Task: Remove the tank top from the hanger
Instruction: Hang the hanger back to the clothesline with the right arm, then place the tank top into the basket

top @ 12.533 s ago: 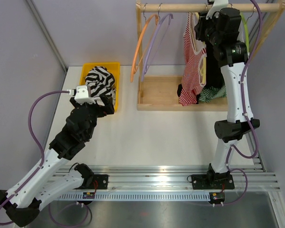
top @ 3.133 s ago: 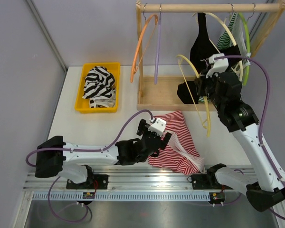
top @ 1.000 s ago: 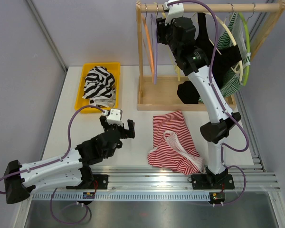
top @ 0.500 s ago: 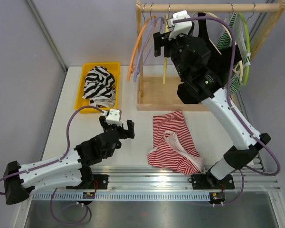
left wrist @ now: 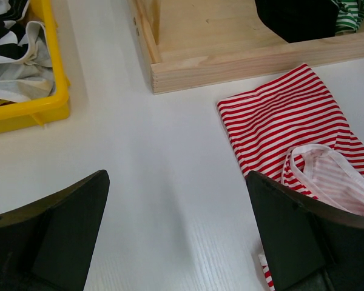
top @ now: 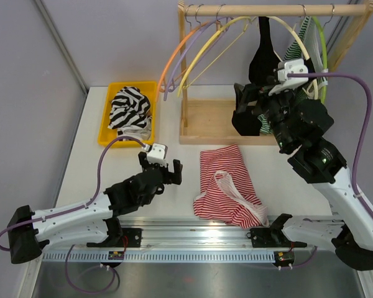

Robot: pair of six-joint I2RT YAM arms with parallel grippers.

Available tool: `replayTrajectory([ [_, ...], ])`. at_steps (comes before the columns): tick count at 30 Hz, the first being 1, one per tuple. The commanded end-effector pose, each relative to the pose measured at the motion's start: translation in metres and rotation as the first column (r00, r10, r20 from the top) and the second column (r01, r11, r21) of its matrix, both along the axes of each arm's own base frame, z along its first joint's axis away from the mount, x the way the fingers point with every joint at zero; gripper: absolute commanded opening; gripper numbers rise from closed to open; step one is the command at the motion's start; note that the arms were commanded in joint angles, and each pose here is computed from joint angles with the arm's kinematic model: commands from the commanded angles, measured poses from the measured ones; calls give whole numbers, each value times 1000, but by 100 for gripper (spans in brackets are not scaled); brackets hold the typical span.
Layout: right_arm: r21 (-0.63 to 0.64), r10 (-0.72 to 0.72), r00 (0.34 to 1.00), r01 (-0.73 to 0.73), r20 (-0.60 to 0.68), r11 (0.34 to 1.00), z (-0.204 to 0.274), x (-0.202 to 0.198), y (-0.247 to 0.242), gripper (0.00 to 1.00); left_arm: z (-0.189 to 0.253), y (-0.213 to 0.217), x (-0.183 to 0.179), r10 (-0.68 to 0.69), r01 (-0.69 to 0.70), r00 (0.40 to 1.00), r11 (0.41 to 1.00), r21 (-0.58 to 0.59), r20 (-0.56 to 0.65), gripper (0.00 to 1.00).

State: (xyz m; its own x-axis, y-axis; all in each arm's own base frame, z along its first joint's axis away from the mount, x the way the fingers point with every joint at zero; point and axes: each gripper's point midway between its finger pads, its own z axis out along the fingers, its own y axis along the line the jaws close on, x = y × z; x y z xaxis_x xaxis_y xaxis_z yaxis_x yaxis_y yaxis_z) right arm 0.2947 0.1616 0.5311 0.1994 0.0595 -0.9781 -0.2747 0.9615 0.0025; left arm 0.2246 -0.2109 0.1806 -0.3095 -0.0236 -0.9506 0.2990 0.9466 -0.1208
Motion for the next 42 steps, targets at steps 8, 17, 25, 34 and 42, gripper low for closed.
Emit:
replayTrajectory([
  [8, -41, -80, 951, 71, -300, 997, -149, -22, -27, 99, -7, -57, -7, -183, 178, 983, 977, -116, -33, 99],
  [17, -72, -195, 912, 181, -361, 981, -194, -43, -66, 100, -17, -124, -30, -358, 343, 932, 924, -167, -64, 99],
  [25, -44, -212, 901, 212, -377, 976, -201, -56, -81, 99, -36, -206, -72, -519, 510, 848, 854, -98, -111, 99],
  [34, -24, -215, 902, 223, -373, 975, -197, -62, -88, 99, -33, -265, -105, -625, 616, 770, 781, -107, -126, 99],
  [42, -7, -212, 906, 225, -367, 974, -194, -64, -90, 100, -109, -270, -116, -587, 623, 743, 782, 11, -320, 99],
])
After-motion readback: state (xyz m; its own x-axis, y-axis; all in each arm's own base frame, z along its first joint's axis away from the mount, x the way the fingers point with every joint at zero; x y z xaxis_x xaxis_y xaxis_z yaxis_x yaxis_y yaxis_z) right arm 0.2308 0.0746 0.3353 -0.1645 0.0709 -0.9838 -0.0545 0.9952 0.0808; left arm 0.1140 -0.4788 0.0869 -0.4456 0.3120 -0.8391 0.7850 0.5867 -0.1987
